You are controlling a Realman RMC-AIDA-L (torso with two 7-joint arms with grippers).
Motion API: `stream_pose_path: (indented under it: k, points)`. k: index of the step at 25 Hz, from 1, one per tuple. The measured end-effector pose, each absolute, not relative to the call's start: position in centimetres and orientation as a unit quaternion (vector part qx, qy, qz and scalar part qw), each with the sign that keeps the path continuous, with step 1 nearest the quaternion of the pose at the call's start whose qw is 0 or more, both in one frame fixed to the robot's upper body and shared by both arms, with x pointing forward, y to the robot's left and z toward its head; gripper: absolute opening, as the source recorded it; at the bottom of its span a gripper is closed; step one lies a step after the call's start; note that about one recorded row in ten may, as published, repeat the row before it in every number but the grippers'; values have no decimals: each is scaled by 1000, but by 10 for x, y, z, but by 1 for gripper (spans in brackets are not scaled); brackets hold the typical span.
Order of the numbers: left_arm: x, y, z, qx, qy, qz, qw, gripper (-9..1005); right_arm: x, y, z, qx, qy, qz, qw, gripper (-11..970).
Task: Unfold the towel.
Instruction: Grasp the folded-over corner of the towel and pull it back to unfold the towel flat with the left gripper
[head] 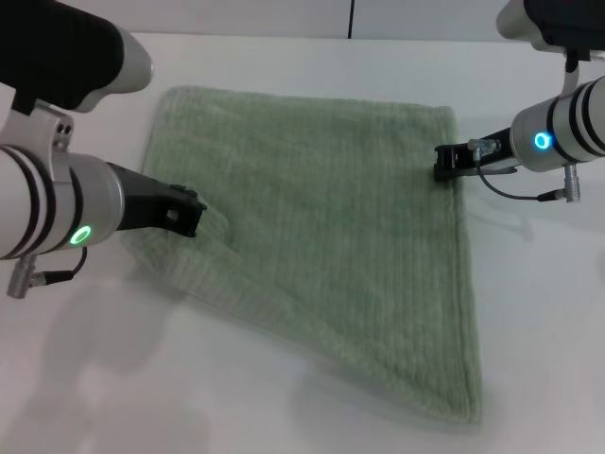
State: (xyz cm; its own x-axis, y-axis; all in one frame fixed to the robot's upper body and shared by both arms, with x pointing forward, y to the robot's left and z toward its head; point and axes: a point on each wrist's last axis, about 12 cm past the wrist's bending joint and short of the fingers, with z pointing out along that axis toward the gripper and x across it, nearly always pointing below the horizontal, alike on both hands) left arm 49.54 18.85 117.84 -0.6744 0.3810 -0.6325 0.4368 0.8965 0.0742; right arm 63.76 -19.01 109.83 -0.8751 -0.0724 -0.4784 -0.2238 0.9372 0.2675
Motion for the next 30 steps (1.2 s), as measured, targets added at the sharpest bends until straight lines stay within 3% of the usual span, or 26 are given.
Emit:
stream_pose_path:
  k: [9,30]
  points:
    - [486,202,1176,180,917,-50,352,48,637,-192,1097,-77,955,159,237,-1]
    - [478,206,1168,171,929,-49,324,48,637,-190,1098,-80,955,160,236,-1]
